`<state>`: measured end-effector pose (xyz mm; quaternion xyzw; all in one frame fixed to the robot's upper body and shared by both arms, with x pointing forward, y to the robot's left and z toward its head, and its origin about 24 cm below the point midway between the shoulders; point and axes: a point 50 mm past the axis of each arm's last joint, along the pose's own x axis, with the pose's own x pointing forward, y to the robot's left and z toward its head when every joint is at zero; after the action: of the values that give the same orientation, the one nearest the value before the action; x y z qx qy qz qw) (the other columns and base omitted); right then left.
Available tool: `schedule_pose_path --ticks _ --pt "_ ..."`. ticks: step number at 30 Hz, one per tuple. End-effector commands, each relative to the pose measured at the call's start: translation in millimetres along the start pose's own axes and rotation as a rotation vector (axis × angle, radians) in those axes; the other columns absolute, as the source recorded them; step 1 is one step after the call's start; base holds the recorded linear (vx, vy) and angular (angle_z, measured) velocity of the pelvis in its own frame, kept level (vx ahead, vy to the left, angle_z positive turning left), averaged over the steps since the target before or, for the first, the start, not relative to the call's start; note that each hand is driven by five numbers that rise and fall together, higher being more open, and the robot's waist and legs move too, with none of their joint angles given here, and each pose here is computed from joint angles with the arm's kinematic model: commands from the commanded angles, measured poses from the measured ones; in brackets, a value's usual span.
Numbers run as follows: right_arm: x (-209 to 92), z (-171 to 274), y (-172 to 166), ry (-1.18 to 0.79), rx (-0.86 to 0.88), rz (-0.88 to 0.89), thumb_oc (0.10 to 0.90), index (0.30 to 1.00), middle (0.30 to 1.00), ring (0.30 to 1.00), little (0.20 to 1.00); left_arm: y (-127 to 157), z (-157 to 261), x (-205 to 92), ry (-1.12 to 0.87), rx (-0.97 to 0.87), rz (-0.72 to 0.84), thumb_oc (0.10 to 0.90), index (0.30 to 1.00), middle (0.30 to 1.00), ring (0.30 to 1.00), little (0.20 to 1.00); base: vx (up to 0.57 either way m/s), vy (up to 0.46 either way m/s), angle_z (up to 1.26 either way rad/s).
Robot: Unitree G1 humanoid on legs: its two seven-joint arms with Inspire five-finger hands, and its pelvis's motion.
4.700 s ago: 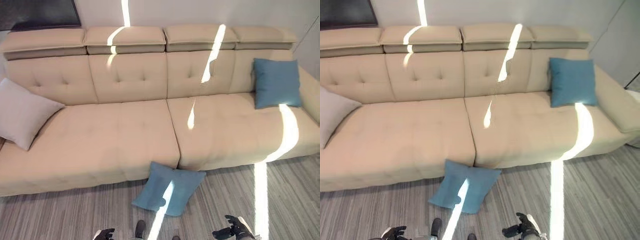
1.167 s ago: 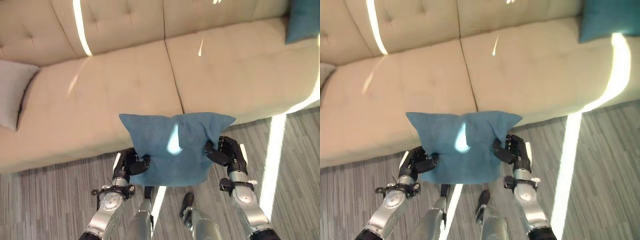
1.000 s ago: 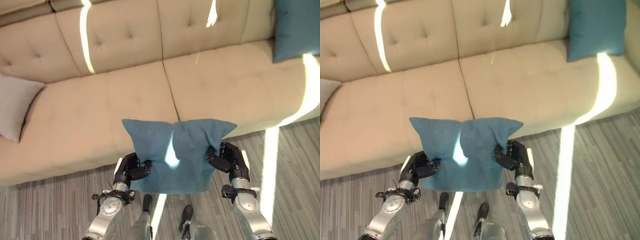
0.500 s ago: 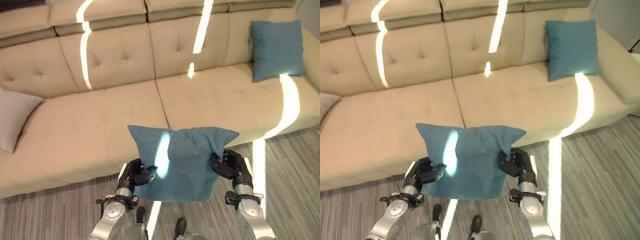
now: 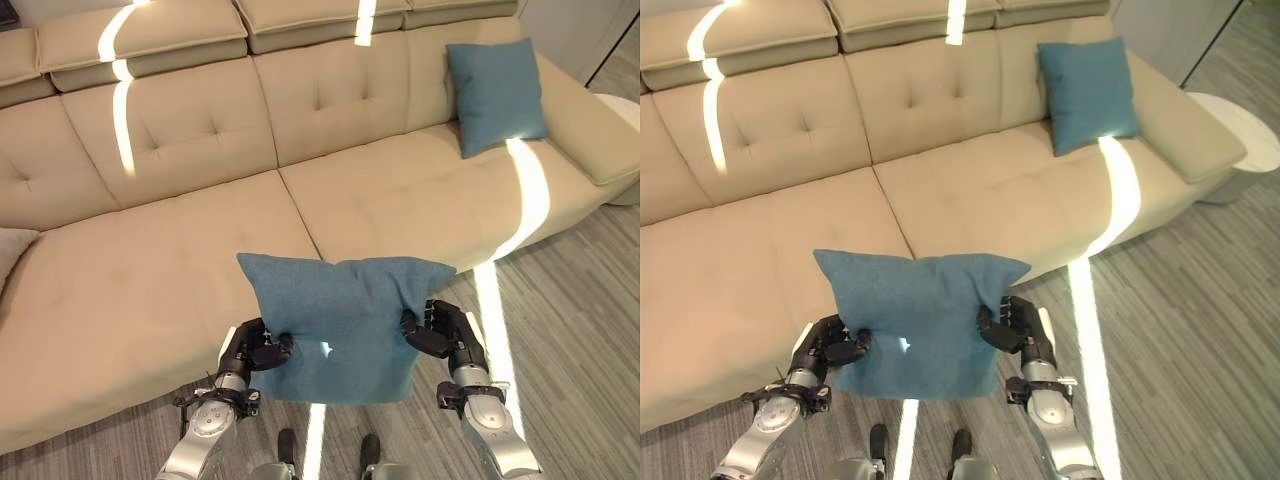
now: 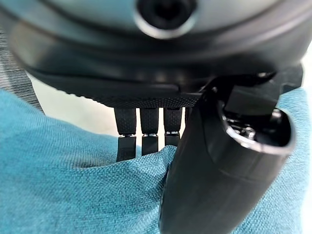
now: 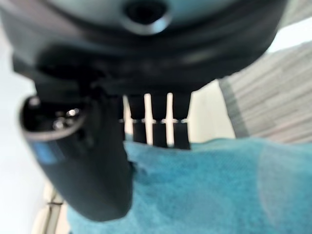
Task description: Pick up all the scattered cushions and arrange them neatly on the sofa.
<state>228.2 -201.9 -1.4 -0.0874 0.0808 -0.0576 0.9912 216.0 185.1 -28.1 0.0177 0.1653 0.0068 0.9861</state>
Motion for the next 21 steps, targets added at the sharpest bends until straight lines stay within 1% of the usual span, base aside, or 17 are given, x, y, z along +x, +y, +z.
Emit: schedule_pose_path --ticks 1,5,9,11,14,16,21 --pt "11 70 -2 -0.352 0.043 0.001 0.400 0.300 0.300 0.300 0.300 -7 60 4 -0.322 -0.051 -0.040 0.400 0.300 0.300 0.300 0.300 0.12 -0.027 -0.07" --pt "11 67 -5 -0.341 0.032 -0.014 0.400 0.300 0.300 0.300 0.300 -9 59 5 -0.317 -0.069 -0.030 0.400 0.300 0.300 0.300 0.300 0.12 -0.071 0.05" --pt "9 63 -7 -0.329 0.026 -0.018 0.400 0.300 0.300 0.300 0.300 -11 56 5 -0.310 -0.070 -0.040 0.400 0.300 0.300 0.300 0.300 0.17 -0.200 0.46" --pt "9 62 -8 -0.325 0.025 -0.019 0.400 0.300 0.300 0.300 0.300 -11 55 5 -0.308 -0.072 -0.042 0.400 0.300 0.300 0.300 0.300 0.12 -0.167 0.01" --pt "5 57 -17 -0.309 0.023 -0.044 0.400 0.300 0.300 0.300 0.300 -21 50 4 -0.286 -0.105 -0.076 0.400 0.300 0.300 0.300 0.300 0.13 -0.249 0.23" --pt "5 57 -23 -0.311 0.013 -0.068 0.400 0.300 0.300 0.300 0.300 -26 50 6 -0.282 -0.120 -0.087 0.400 0.300 0.300 0.300 0.300 0.00 -0.151 0.82" --pt "4 55 -31 -0.298 0.003 -0.094 0.400 0.300 0.300 0.300 0.300 -28 49 6 -0.273 -0.118 -0.109 0.400 0.300 0.300 0.300 0.300 0.04 -0.075 0.26"
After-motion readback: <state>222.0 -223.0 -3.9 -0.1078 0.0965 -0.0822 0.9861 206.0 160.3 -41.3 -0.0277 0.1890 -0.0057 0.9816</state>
